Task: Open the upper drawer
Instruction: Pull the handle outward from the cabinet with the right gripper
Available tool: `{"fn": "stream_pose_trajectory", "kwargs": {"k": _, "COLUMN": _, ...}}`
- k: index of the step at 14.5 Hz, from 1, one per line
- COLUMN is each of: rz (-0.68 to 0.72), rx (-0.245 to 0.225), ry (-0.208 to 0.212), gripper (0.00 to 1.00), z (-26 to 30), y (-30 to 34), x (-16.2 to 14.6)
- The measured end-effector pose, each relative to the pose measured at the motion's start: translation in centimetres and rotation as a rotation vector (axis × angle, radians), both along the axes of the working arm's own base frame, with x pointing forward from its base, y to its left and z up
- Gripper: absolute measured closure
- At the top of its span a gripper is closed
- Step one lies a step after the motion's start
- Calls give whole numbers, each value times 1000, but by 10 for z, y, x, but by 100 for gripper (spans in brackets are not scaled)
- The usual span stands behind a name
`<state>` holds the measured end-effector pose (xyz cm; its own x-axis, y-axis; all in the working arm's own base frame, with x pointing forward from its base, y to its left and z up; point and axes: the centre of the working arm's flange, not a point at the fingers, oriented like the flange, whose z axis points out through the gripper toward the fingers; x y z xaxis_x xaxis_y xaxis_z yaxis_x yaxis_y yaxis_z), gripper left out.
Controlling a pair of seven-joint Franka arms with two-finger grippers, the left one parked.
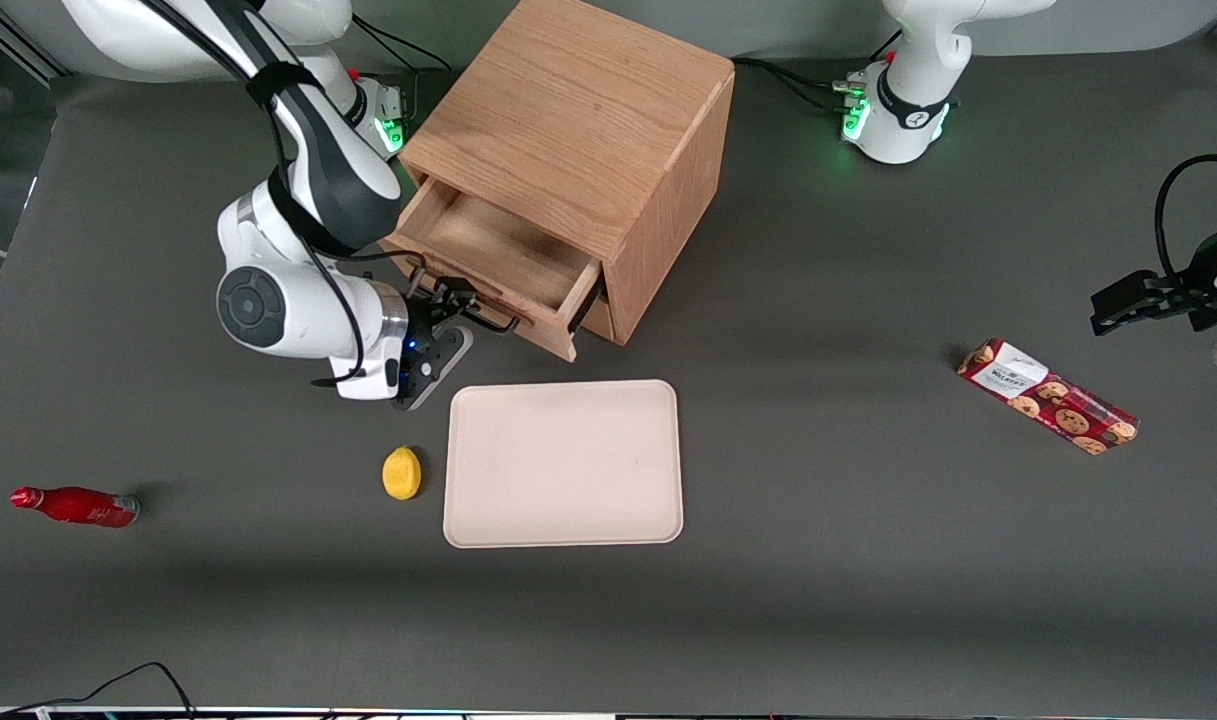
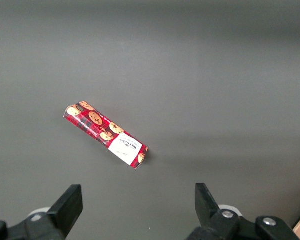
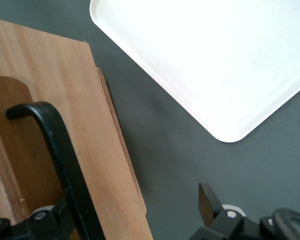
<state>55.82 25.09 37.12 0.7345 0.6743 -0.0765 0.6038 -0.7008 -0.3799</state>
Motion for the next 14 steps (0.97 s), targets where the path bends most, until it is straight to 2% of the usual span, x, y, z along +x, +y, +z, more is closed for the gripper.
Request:
{"fn": "stream_pose_trajectory", "kwargs": {"k": 5, "rz": 2, "rx": 20, "ry": -23, "gripper": 0, "z": -1, "y": -18, "x": 22}}
{"fn": "stream_pose_trajectory", "kwargs": {"k": 14, "rz": 34, "rx": 45, "ry": -110, "gripper": 0, "z": 6, "y": -73, "x": 70}}
